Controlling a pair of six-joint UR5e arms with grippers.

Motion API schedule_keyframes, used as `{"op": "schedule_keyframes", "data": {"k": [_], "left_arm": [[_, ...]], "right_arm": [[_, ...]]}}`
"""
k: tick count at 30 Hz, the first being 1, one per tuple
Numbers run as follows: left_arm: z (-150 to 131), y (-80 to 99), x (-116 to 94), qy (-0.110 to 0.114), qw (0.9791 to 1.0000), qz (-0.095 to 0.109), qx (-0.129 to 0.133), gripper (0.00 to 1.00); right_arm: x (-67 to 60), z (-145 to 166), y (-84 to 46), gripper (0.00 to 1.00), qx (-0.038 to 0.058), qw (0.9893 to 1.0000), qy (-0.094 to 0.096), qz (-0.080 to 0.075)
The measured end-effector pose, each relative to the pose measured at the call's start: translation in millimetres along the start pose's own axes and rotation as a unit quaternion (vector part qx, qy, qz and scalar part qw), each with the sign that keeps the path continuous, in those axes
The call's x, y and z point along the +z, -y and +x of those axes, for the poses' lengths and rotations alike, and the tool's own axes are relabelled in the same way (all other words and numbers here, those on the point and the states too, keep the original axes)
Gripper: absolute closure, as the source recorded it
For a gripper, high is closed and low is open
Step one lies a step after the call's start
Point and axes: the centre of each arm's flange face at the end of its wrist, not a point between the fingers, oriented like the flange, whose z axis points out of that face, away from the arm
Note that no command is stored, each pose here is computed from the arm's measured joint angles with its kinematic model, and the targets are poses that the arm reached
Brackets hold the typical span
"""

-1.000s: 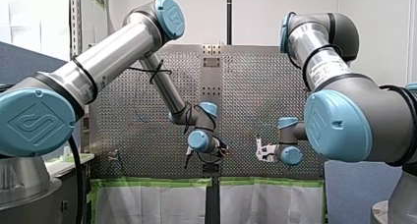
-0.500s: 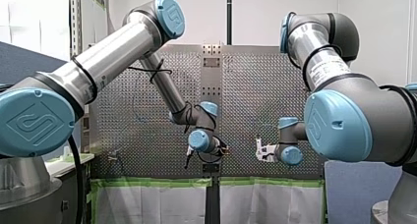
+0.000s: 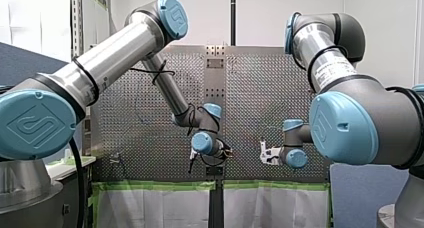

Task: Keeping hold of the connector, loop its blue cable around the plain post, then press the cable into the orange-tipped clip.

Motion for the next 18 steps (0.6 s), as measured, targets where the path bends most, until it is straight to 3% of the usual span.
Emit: {"op": "schedule_keyframes", "data": {"k": [18], "left_arm": [[1.8,-3.7,-1.5,-0.006,0.9998,-0.019,-0.003,0.0]], "right_arm": [[0.1,0.2,0.2,1.0,-0.0001,1.0,0.0,0.0]]}}
